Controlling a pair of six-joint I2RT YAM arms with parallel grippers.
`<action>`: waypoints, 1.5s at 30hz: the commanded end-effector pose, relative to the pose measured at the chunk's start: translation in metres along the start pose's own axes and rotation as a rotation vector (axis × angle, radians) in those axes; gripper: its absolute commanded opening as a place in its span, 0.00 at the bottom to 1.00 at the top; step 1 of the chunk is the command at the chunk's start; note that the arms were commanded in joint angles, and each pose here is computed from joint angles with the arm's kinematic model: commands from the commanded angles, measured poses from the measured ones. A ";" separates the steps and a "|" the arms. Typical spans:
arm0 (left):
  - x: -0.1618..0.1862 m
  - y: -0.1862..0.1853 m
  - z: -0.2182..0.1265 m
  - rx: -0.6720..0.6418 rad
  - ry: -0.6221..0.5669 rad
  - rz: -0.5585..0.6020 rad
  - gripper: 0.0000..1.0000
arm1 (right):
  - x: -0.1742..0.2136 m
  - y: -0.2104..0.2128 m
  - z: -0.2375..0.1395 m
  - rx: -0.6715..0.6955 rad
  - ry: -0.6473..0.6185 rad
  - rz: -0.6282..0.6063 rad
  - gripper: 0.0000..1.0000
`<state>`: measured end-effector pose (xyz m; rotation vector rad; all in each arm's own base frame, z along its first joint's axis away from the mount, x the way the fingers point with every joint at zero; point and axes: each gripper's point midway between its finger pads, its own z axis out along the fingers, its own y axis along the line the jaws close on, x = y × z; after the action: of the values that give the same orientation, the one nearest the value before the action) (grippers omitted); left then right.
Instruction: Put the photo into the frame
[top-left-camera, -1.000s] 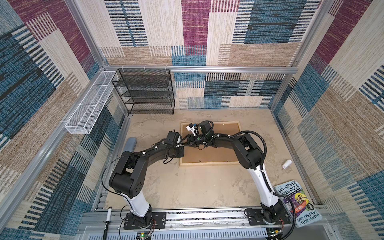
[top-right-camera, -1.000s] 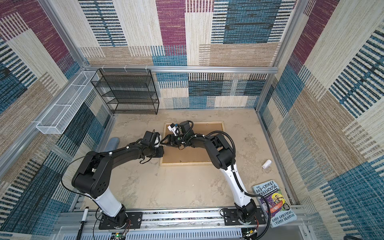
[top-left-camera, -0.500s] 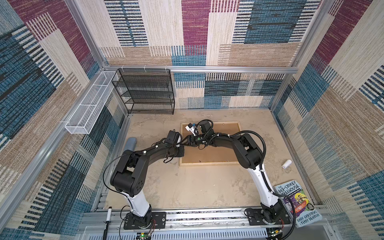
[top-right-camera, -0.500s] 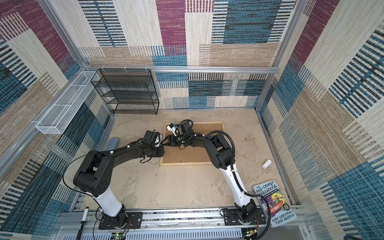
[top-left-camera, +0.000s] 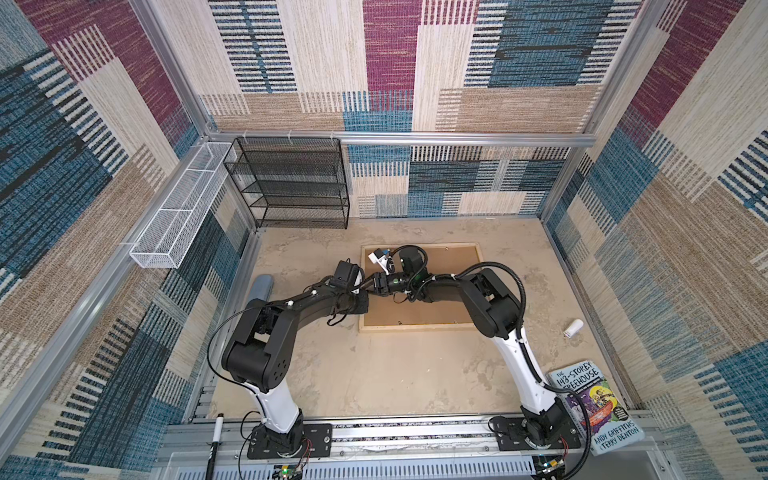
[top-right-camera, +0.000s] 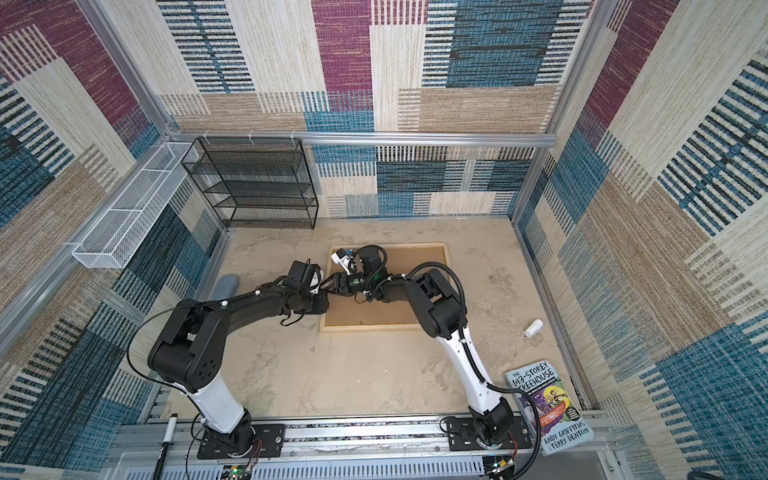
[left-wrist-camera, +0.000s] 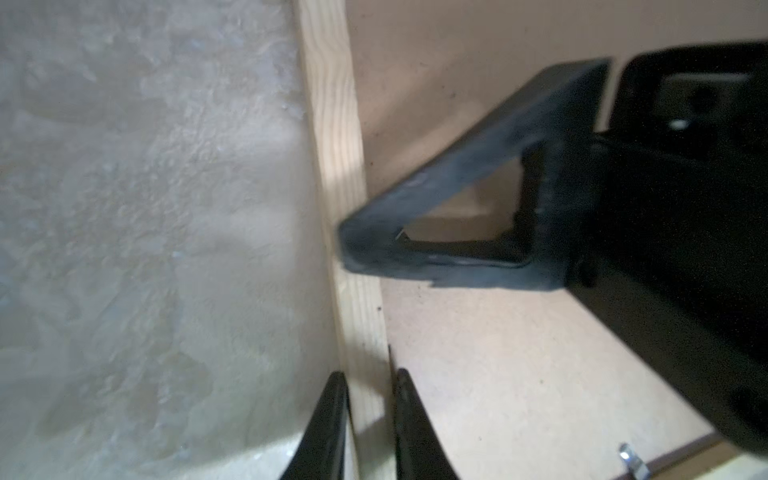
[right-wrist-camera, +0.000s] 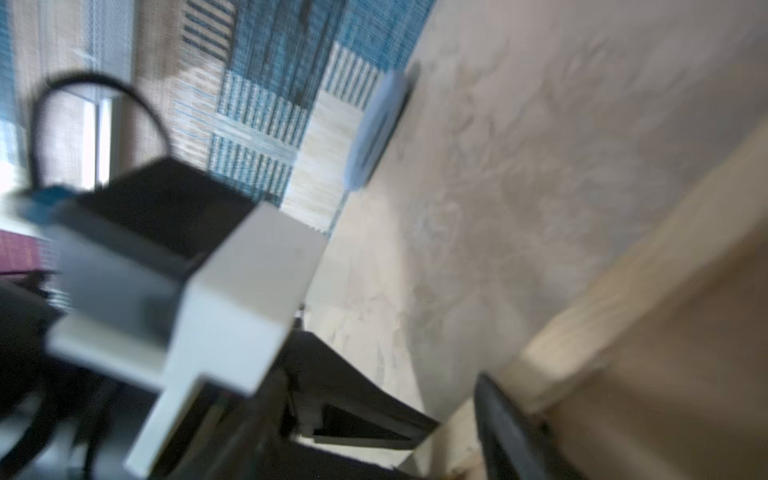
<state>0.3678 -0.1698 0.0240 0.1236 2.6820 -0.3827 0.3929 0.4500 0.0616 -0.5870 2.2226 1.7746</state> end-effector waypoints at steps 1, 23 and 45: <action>0.006 -0.009 0.011 0.055 0.016 0.035 0.21 | 0.053 -0.048 0.003 0.175 0.139 0.201 0.73; 0.012 -0.003 0.008 0.032 0.022 0.027 0.20 | 0.016 -0.051 -0.040 0.341 -0.075 0.150 0.73; 0.010 -0.004 0.006 0.029 0.021 0.034 0.19 | -0.005 -0.043 -0.049 0.362 -0.098 0.086 0.73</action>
<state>0.3816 -0.1793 0.0317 0.1394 2.5905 -0.4332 0.4326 0.4035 0.0622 -0.3311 2.3232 1.3910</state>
